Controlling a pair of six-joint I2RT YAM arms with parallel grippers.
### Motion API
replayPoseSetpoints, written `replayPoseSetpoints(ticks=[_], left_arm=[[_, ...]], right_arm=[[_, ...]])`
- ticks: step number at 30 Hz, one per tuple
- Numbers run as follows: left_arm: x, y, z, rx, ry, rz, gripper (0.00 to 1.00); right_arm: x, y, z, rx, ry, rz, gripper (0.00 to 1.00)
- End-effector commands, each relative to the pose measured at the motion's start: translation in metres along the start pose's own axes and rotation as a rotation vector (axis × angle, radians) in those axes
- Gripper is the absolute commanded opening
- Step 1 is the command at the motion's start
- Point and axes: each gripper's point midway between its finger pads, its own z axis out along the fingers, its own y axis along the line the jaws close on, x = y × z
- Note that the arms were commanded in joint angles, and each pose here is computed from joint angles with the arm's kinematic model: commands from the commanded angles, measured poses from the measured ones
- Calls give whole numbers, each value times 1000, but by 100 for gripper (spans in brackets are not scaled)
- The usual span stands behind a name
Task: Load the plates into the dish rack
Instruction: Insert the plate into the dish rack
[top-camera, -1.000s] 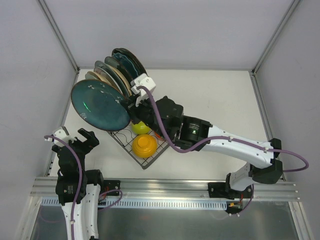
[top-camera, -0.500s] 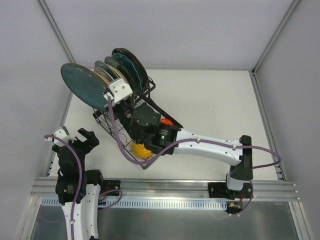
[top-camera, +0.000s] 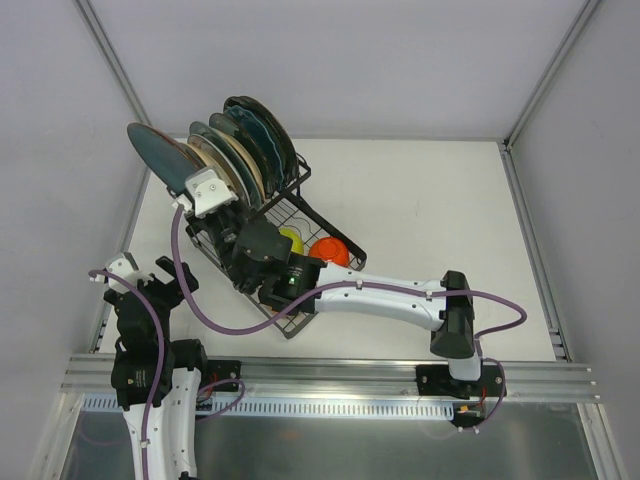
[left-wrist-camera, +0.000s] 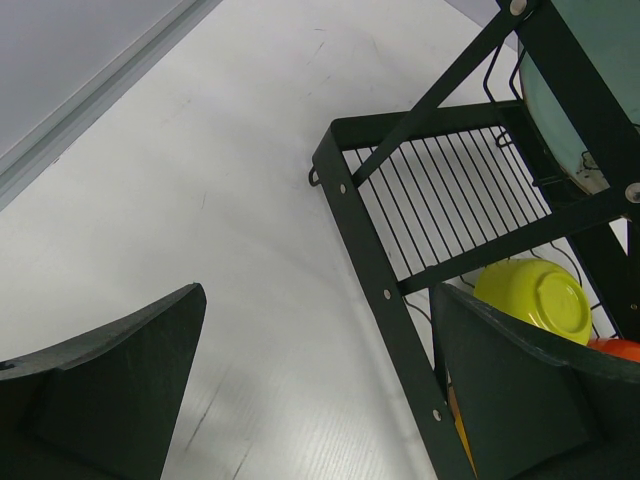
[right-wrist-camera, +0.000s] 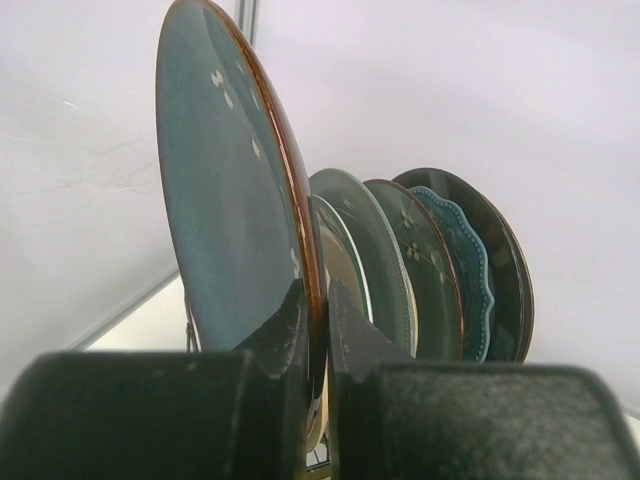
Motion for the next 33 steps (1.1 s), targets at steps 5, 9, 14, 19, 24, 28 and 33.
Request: replayPoseSetpoints(ticks=[5,9,14,19,24,28,33], left_arm=[[-6,-3,-1,8,-14,-12,99],[-6,-3,-1,6,-13,-12,99],[-6,-3,-1,6,-10,-11,99],[-5,-3,0,6,-6,-11,99],[-6,-4,0,8,-5,-11,99],[-5,-3,0,6,-5,-11,99],[-6,-4,0,6,-5,-11,99]], right_arm=[[-79,-51,-1,162,-175,245,0],[-75,-46,2,167,-168,227,1],[-63,-39,4,170,-141,206,1],[-49,-32,5,173,-116,185,1],[-41,-28,7,179,-102,168,0],[-34,-24,8,187,-94,141,1],[-31,-22,9,189,-92,118,1]])
